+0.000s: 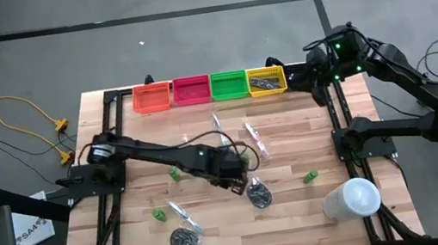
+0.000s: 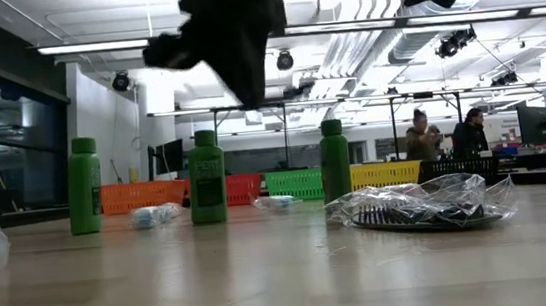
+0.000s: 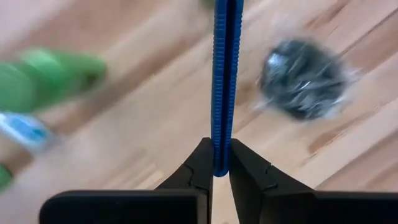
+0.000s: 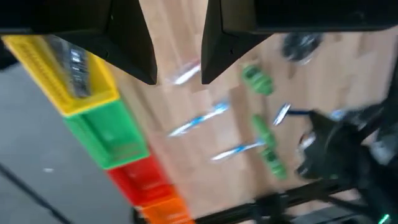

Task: Pick & Place Travel size toiletries
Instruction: Put the blue razor into the black bin

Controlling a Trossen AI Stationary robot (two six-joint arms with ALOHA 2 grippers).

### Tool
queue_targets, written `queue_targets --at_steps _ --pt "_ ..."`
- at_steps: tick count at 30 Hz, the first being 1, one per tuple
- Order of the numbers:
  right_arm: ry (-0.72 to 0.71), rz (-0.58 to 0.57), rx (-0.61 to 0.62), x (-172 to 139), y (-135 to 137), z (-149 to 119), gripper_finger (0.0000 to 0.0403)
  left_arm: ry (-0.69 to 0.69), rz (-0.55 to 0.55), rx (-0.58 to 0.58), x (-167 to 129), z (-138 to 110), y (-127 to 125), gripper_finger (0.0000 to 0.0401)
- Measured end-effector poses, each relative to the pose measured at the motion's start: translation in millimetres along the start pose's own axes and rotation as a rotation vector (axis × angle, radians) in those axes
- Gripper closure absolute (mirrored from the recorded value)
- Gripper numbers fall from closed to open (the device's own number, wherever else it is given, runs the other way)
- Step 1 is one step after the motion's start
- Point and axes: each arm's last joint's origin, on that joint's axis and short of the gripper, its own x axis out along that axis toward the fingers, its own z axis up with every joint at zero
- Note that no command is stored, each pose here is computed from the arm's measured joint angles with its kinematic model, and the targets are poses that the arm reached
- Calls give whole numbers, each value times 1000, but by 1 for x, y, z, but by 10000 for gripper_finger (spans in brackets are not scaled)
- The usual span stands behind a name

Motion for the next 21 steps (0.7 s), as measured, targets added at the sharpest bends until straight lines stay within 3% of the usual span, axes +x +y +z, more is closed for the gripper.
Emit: queue_targets --at_steps 7,12,17,21 --pt "29 247 15 22 -1 -18 283 -288 -78 94 -46 26 6 374" --pt "28 400 57 47 -5 -39 283 -478 -156 258 -64 47 1 374" --pt "-47 440 104 66 -12 -45 283 -629 -226 400 -72 69 -5 374" --pt "-112 485 84 72 -13 -44 283 -712 -244 447 -77 84 -4 368"
